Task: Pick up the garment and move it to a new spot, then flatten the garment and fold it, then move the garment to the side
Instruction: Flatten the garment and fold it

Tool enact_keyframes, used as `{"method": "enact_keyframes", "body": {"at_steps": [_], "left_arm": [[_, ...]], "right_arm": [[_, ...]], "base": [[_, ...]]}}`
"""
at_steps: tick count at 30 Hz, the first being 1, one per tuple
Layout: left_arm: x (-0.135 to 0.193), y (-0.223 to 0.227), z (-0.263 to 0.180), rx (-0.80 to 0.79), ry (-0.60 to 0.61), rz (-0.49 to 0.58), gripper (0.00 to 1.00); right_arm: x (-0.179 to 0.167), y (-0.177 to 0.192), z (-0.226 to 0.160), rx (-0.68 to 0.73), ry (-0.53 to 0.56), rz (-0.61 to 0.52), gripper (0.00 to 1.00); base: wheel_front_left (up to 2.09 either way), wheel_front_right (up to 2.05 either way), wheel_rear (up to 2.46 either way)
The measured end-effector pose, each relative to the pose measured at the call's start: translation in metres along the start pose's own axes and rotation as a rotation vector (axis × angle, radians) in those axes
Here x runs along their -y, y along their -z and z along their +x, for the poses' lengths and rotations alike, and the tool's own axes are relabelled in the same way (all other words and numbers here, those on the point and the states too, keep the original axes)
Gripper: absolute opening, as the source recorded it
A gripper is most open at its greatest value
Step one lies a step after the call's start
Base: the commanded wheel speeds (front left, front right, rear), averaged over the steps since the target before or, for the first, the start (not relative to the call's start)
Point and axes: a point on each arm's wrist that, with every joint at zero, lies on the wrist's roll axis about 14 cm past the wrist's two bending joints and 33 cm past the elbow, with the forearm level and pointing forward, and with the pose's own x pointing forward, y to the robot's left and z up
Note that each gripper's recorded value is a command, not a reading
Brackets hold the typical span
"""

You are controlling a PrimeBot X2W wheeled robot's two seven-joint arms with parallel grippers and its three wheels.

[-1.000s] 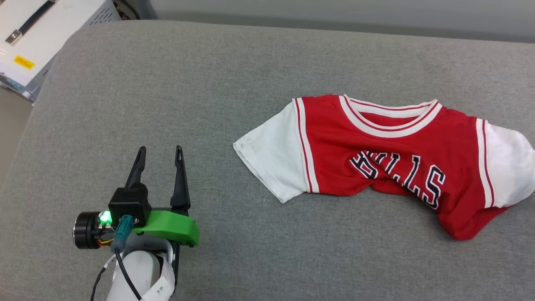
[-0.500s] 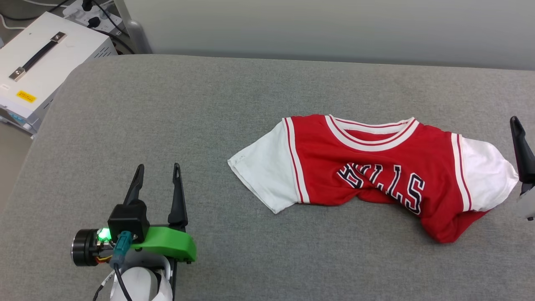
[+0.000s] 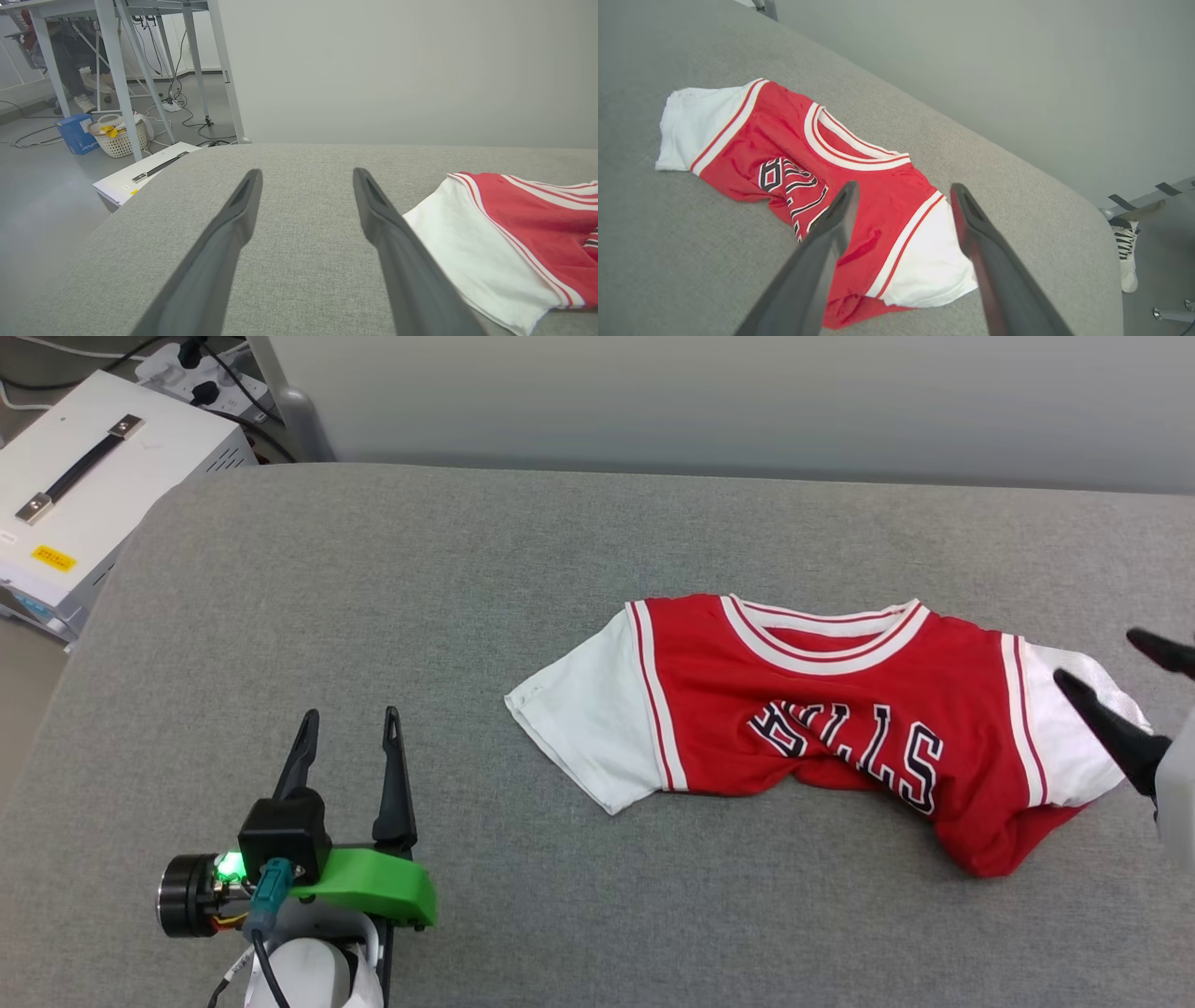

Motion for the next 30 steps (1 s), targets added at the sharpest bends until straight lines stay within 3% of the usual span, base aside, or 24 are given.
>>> {"method": "enact_keyframes", "body": {"at_steps": [9, 17, 23, 30], "left_arm": [[0.001, 0.009, 0.003, -0.023, 0.001, 0.0, 1.0], [0.002, 0.024, 0.013, -0.059, 0.003, 0.0, 1.0], [-0.001, 0.032, 0.027, -0.069, -0.007, 0.004, 1.0], [-0.013, 0.042, 0.027, -0.098, -0.045, 0.016, 1.0]], "right_arm": [[-0.012, 0.078, -0.015, -0.454, -0.129, 0.027, 1.0], [-0.037, 0.137, -0.001, -0.648, -0.231, 0.092, 1.0], [-0.062, 0.18, 0.026, -0.713, -0.28, 0.16, 1.0], [-0.067, 0.216, 0.033, -0.826, -0.313, 0.125, 1.0]], "base": [[0.0, 0.0, 0.0], [0.0, 0.0, 0.0], [0.0, 0.0, 0.0], [0.0, 0.0, 0.0]]}}
